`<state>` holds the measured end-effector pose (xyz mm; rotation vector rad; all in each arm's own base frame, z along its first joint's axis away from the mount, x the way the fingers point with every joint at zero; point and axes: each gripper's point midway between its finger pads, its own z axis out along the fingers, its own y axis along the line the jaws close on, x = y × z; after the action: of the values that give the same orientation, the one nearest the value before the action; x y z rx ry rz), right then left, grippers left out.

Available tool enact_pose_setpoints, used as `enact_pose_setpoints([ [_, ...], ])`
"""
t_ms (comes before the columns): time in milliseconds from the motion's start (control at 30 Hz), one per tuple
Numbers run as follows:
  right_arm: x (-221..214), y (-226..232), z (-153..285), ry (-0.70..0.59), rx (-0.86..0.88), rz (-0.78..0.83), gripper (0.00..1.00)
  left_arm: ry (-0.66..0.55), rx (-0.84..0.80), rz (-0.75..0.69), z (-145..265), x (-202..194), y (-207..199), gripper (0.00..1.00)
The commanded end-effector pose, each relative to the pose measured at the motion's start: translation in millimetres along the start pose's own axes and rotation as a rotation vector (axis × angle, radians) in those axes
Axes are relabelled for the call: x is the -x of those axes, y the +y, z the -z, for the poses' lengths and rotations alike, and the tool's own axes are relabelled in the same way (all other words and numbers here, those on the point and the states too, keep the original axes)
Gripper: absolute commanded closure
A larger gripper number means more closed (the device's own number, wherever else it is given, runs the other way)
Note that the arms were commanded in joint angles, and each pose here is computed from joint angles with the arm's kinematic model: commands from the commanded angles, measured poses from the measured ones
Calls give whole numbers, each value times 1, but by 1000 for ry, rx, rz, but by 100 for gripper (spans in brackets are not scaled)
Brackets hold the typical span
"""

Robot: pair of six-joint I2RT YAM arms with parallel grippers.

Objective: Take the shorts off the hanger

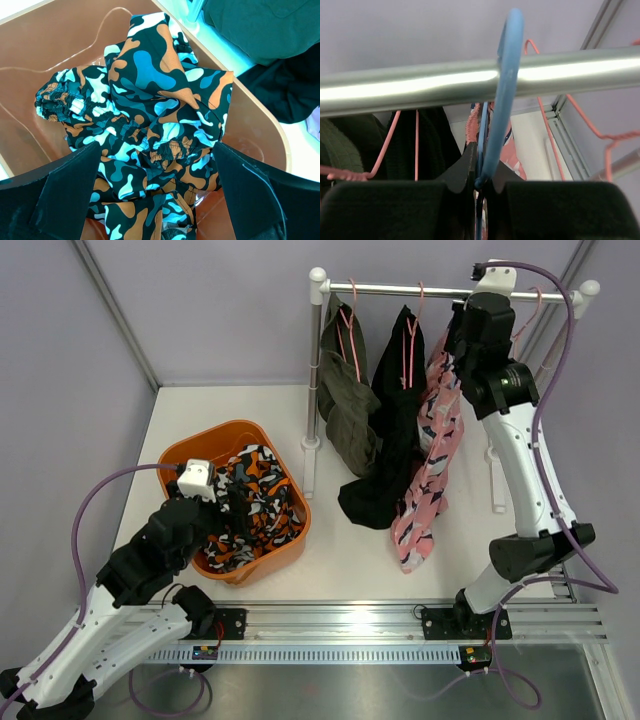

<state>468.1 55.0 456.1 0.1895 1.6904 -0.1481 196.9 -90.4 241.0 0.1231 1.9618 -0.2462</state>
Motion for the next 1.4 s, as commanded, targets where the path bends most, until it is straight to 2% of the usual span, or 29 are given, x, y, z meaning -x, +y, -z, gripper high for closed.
enact_pose_setpoints([
  [0,61,-26,47,-150,-28,-68,100,-25,-9,9,0,6,-2,1],
  [200,56,-35,76,-102,7,-68,100,-25,-9,9,0,7,-2,1],
  [400,42,-46,142,-41,120,-153,100,-20,-14,5,-1,6,-3,1],
  [467,48,-51,176,-69,190,-189,100,-19,-19,5,-1,7,-5,1],
  [567,59,-30,232,-109,450,-220,100,-27,-36,4,0,9,-7,1],
  [700,67,-20,287,-134,653,-240,100,-48,-68,10,2,18,-14,1],
  [933,93,-29,359,-267,819,-257,100,-67,-87,-1,5,34,-19,1],
  [1067,101,-23,381,-275,911,-251,100,-112,-121,6,14,58,-26,1],
  [1200,83,3,374,-174,1032,-242,100,-227,-239,72,39,119,-50,1],
  [1333,58,17,350,-83,1029,-253,100,-223,-360,95,38,157,-88,2],
  [1367,54,19,348,-69,1032,-256,100,-183,-372,95,24,157,-100,2],
])
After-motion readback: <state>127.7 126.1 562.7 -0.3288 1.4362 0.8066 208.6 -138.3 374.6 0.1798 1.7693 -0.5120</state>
